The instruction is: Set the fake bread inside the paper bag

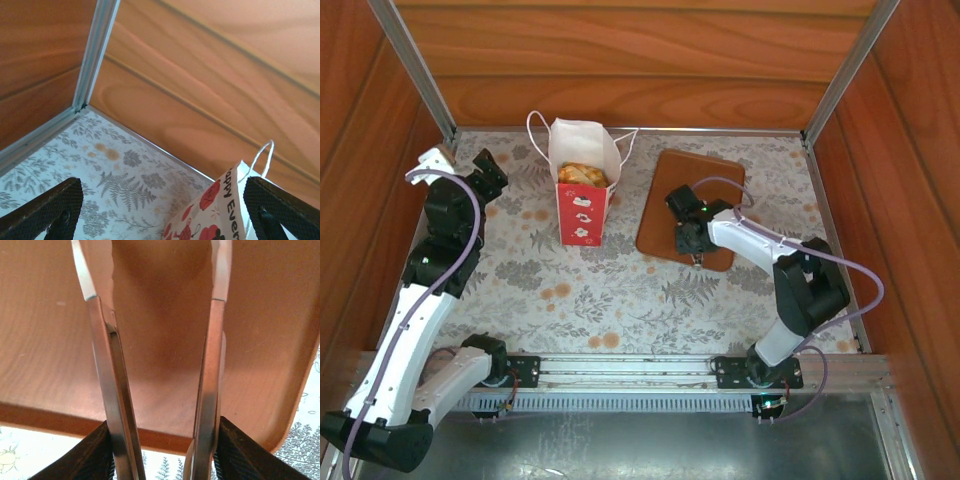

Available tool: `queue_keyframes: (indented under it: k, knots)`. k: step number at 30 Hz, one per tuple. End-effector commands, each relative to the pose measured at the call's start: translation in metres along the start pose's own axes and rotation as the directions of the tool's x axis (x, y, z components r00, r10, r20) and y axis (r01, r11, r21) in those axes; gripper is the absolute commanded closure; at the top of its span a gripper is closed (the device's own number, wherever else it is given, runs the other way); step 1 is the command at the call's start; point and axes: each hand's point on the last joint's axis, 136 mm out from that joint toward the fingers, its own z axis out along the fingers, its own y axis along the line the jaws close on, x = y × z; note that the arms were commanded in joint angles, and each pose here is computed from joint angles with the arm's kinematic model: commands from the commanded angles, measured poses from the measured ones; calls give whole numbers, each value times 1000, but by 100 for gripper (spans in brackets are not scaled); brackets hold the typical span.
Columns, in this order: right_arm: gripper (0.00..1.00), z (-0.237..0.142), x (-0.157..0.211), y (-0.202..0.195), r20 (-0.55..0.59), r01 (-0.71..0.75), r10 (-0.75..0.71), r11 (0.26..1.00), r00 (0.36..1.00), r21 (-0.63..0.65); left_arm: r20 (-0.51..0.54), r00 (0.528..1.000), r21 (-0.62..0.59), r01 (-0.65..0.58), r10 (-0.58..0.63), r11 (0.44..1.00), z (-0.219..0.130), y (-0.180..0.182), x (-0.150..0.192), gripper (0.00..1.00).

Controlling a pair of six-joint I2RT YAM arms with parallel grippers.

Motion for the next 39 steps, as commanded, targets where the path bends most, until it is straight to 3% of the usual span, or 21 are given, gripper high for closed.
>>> queue_keyframes:
  k: [1,17,24,30,39]
  knots:
    - [45,6,5,-1,-15,-56,56,998,998,-2,38,998,-60,-53,55,997,-8,12,-13,12]
    - [16,31,39,-1,-120,-104,104,995,987,9,84,993,-111,-79,88,991,-19,24,-24,12]
    - [10,22,40,-4,-120,-114,114,993,986,10,90,992,-131,-74,86,989,-19,29,-24,12]
    - [0,-17,23,-20,-10,-140,140,990,990,6,81,993,-183,-75,91,980,-11,38,-14,12]
    - [0,-89,-24,-76,291,-218,206,976,935,11,120,991,-292,-24,61,956,0,78,16,1]
